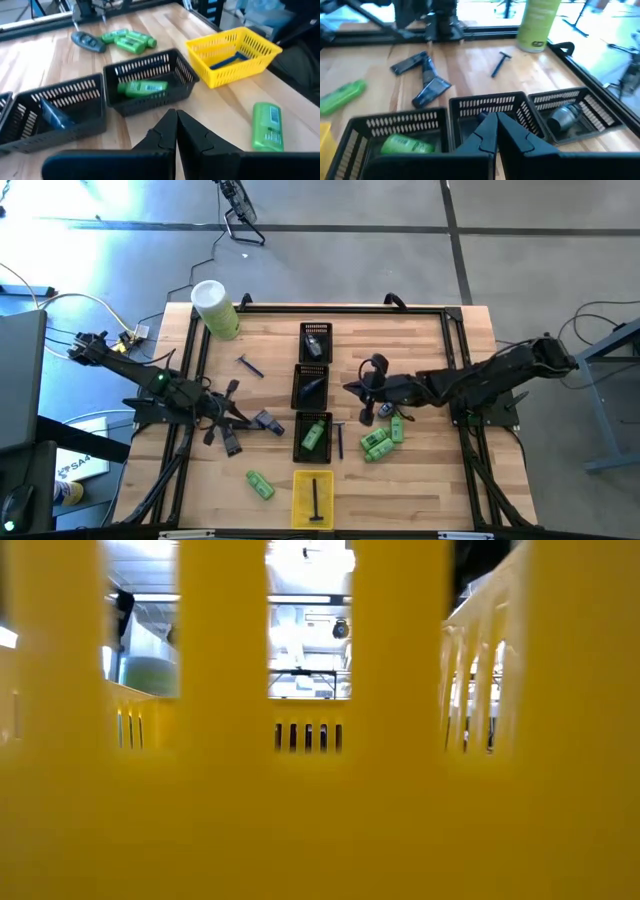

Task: Pick & Place Travel size toiletries
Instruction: Put the green shampoo bottle into the bottom black bin

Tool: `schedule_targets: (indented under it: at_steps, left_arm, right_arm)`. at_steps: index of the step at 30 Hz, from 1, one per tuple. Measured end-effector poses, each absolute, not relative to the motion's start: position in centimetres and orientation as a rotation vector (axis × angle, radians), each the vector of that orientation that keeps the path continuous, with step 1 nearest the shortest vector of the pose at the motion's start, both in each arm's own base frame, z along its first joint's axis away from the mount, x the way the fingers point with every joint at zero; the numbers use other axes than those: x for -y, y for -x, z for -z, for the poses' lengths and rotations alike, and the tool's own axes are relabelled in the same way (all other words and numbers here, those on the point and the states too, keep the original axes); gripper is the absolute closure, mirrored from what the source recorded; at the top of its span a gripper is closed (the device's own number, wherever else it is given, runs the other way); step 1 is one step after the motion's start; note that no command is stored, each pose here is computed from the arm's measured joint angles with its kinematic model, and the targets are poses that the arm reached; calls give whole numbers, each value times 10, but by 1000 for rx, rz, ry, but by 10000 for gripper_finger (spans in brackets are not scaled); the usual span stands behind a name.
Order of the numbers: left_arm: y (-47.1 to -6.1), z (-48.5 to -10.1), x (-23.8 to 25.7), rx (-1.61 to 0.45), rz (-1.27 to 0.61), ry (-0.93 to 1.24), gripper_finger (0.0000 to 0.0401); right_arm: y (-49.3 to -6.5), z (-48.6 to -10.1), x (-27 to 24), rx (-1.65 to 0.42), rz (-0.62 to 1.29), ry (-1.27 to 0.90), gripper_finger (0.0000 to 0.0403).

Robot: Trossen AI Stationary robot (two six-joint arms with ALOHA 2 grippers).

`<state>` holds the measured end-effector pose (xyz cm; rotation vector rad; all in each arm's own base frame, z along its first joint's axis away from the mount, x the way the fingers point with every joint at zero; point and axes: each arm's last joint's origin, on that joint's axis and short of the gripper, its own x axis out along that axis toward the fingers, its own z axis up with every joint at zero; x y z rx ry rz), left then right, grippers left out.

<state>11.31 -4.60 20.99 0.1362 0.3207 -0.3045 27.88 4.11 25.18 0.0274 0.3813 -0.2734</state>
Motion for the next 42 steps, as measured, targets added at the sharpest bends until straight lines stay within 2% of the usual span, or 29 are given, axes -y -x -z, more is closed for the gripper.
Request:
schedule_targets:
  at_steps: [9,19,29,36,42]
  left_arm:
    - [-111,-210,45,-317,310,-176,395]
    - [-111,-212,45,-294,304,-184,395]
    - [-104,-219,41,-212,276,-254,395]
    - [-98,-222,34,-185,162,-286,395]
    - [-93,-225,31,-148,139,-390,395]
  right_arm:
    - [-278,-252,-45,-343,349,-192,400]
    - [-278,-251,-36,-350,388,-182,400]
    - [-282,-254,13,-348,462,-108,400]
    - [-284,-267,54,-231,423,-79,400]
    - [-277,-276,90,-162,492,15,400]
